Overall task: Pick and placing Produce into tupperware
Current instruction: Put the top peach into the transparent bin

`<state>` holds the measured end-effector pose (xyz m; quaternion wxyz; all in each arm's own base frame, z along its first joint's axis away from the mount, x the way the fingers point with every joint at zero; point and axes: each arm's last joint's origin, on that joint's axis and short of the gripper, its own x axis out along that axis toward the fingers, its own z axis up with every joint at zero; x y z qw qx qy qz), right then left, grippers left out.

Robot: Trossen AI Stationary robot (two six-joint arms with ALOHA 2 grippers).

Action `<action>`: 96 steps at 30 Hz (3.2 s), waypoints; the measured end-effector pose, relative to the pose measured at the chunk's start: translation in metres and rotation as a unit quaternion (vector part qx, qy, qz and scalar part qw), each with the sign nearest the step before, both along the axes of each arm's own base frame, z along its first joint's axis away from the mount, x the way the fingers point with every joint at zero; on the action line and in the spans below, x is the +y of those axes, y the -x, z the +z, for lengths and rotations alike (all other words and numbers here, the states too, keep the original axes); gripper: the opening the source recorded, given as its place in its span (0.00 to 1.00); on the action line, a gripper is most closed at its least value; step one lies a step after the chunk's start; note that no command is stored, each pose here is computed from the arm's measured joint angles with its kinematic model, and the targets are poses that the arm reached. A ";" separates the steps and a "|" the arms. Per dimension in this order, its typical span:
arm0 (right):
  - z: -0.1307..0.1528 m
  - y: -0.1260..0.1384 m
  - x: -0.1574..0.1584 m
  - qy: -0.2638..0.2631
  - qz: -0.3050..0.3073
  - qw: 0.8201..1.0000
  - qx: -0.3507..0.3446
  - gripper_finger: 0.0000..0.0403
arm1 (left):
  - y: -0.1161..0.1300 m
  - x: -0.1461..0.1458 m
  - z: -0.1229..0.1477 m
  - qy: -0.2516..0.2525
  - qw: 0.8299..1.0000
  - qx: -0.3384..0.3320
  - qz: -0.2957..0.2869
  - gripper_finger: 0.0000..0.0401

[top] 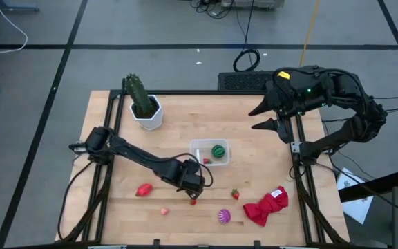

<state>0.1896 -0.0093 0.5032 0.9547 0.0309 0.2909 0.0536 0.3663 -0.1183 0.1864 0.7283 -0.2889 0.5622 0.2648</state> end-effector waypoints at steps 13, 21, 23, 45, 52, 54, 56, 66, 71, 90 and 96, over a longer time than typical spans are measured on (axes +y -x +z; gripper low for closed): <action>0.000 0.000 0.000 0.000 0.000 1.000 0.000 0.49 | -0.006 0.007 -0.017 -0.012 1.000 0.019 0.015 0.70; 0.000 0.000 0.000 0.000 0.000 1.000 0.000 0.49 | -0.009 0.010 -0.025 -0.021 0.999 0.023 0.021 0.70; 0.000 0.000 0.000 0.003 0.002 1.000 -0.001 0.49 | -0.009 0.011 -0.027 -0.022 0.999 0.028 0.022 0.70; 0.000 0.000 0.000 0.013 0.009 1.000 -0.002 0.49 | -0.017 0.021 -0.033 -0.016 1.000 0.023 0.008 0.63; 0.000 0.000 0.000 0.021 0.014 1.000 -0.003 0.49 | -0.017 0.021 -0.033 -0.012 1.000 0.024 0.006 0.49; 0.000 0.000 0.000 0.021 0.014 1.000 -0.003 0.49 | -0.017 0.021 -0.033 -0.011 1.000 0.025 0.003 0.46; 0.000 0.000 0.000 0.021 0.014 1.000 -0.003 0.49 | -0.017 0.020 -0.033 -0.007 1.000 0.026 -0.002 0.43; 0.000 0.000 0.000 0.022 0.015 1.000 -0.003 0.49 | -0.013 0.020 -0.034 0.008 0.999 0.046 -0.002 0.32; 0.000 0.000 0.000 0.022 0.015 1.000 -0.003 0.49 | -0.012 0.020 -0.033 0.019 0.998 0.055 0.010 0.29; 0.000 0.000 0.000 0.021 0.014 1.000 -0.003 0.49 | 0.001 0.014 0.010 0.113 0.993 0.031 -0.002 0.28; 0.000 0.000 0.000 0.020 0.014 1.000 -0.002 0.49 | 0.013 0.019 0.048 0.114 0.993 -0.020 0.005 0.28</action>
